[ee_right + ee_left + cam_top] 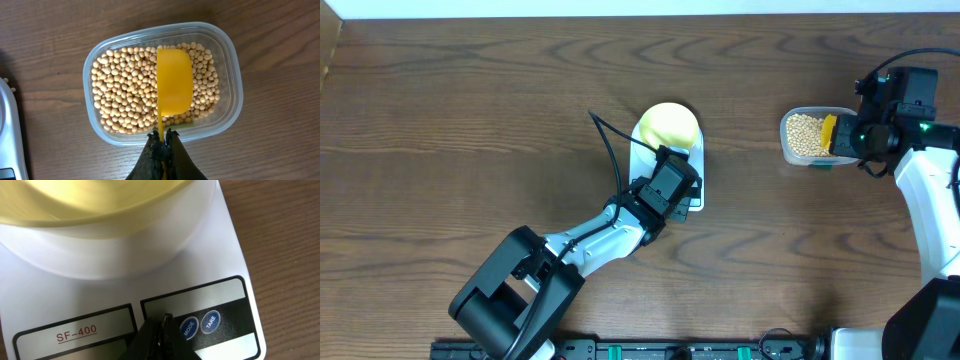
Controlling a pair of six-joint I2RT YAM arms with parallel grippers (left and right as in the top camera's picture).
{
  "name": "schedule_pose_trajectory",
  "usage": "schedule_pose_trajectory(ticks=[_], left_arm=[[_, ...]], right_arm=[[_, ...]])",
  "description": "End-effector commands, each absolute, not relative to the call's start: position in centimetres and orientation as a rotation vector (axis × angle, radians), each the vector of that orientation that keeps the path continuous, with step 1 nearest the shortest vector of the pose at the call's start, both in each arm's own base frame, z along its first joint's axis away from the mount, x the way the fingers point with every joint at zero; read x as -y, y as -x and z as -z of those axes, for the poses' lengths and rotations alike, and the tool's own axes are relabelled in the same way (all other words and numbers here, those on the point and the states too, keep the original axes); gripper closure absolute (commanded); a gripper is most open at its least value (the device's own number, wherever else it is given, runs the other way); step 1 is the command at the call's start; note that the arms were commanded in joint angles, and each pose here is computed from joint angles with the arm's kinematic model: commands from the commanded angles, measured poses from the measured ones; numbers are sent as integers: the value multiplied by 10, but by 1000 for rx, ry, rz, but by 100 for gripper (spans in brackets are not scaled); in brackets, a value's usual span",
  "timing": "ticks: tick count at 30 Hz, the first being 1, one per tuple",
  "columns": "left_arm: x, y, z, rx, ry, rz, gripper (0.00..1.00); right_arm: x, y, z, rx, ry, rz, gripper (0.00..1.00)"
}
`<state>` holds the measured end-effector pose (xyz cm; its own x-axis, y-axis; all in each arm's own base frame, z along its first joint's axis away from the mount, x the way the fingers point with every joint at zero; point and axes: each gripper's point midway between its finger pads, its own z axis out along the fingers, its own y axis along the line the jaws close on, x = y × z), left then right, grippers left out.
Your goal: Scoop item into bowl and weigh 50g on scale
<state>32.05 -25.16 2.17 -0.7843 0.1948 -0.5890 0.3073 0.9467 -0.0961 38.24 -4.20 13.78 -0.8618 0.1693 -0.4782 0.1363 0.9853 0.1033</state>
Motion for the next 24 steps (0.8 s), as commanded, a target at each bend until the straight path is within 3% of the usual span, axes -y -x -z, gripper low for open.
schedule_pose_trajectory(ticks=[1,24], left_arm=[[250,-324,-22,-2480,-373,222,93],[243,-319,-9,-2524,-380,175,93]], right_arm=[[44,-381,-134,-2635,-209,-91,99],[44,-381,-134,-2635,-209,-91,99]])
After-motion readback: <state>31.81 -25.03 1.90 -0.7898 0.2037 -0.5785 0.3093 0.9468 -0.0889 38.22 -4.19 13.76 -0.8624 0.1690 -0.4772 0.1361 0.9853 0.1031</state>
